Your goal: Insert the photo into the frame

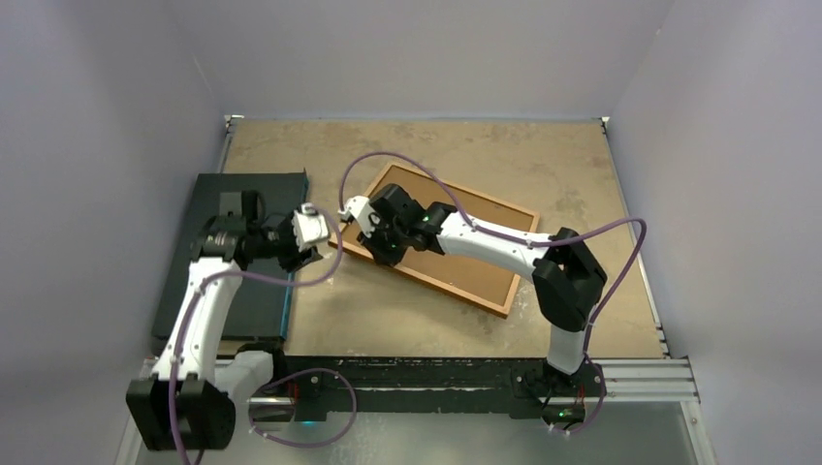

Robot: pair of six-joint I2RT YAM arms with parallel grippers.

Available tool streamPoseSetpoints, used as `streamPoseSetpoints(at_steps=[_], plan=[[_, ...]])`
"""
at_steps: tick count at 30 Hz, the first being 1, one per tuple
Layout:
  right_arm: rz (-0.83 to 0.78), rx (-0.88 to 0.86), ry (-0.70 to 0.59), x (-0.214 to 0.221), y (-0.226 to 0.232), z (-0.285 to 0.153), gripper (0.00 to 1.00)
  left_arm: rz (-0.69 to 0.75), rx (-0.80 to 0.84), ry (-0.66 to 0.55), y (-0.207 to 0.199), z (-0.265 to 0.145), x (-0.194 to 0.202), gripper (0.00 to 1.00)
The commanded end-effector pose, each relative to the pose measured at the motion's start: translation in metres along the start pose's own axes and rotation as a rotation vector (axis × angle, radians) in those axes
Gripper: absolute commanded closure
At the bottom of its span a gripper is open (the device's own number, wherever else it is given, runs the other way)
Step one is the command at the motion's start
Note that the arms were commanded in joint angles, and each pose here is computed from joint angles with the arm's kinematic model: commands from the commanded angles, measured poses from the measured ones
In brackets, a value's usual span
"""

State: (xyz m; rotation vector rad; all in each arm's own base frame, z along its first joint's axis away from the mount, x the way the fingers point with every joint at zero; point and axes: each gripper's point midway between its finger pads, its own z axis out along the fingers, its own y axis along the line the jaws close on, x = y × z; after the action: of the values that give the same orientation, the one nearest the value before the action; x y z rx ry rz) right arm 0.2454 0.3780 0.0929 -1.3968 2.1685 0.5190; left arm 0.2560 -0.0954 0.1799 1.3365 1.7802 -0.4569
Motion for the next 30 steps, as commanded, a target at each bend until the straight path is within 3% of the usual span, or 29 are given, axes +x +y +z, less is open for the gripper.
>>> streamPoseSetpoints(at_steps=[1,7,11,14,23,27,30], plan=[[0.008,-0.102,-0.180,-0.069,0.014,-0.030,1.00,0.387,-0.064,-0.002,-0.005,-0.005,0.009,0.49],[0.022,-0.183,-0.268,-0.098,0.024,-0.053,1.00,0.770,-0.069,-0.020,-0.024,-0.004,0.013,0.48],[0.028,-0.210,-0.283,-0.104,0.029,-0.061,1.00,0.905,-0.197,-0.082,-0.007,-0.006,-0.011,0.47],[0.038,-0.221,-0.299,-0.109,0.031,-0.066,1.00,1.005,-0.149,-0.062,-0.012,0.005,-0.010,0.46],[0.049,-0.236,-0.330,-0.125,0.033,-0.081,1.00,1.126,-0.073,-0.010,-0.017,0.038,-0.019,0.48],[0.048,-0.245,-0.342,-0.128,0.033,-0.088,1.00,1.107,-0.092,0.010,-0.008,0.040,-0.021,0.49],[0.045,-0.253,-0.348,-0.129,0.035,-0.092,1.00,1.079,-0.151,-0.003,0.004,0.040,-0.032,0.56]])
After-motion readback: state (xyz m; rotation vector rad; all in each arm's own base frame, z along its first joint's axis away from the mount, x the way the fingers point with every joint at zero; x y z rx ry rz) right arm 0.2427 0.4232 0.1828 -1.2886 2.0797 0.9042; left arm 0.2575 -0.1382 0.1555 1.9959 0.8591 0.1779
